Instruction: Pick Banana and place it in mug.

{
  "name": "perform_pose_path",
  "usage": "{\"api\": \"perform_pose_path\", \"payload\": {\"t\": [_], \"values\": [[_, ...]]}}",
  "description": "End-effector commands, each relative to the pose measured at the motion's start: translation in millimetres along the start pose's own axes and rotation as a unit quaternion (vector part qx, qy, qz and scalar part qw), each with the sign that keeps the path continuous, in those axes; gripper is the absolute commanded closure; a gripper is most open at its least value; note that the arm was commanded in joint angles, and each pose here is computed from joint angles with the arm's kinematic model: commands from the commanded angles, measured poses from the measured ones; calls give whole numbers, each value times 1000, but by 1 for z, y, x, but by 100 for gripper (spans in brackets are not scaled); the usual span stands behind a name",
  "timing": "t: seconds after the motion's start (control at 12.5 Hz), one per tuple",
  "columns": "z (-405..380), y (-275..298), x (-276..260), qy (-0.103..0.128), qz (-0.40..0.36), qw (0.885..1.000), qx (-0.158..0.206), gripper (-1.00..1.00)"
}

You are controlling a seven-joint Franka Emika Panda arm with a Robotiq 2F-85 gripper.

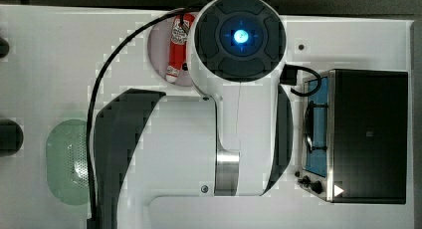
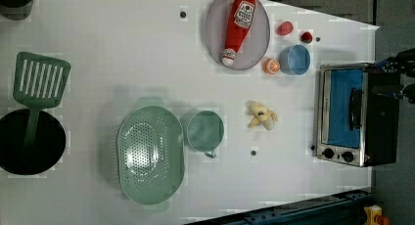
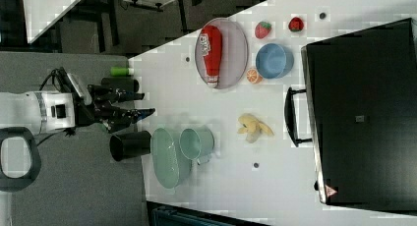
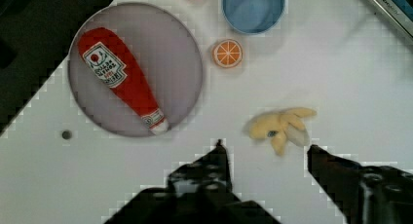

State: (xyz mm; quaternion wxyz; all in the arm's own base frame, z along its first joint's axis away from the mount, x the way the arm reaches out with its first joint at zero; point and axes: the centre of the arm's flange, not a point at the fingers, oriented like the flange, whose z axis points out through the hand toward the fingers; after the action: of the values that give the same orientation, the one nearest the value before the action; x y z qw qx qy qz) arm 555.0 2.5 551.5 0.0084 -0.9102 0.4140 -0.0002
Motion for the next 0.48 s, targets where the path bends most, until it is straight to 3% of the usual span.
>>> {"api": "perform_pose_path", "payload": {"t": [0.08, 0.24, 0.48], "values": [[-65, 100, -52, 4, 35, 999, -15, -59], [-63, 100, -52, 3, 35, 999, -16, -99], [-32, 95, -48, -7, 34, 999, -28, -100]]}}
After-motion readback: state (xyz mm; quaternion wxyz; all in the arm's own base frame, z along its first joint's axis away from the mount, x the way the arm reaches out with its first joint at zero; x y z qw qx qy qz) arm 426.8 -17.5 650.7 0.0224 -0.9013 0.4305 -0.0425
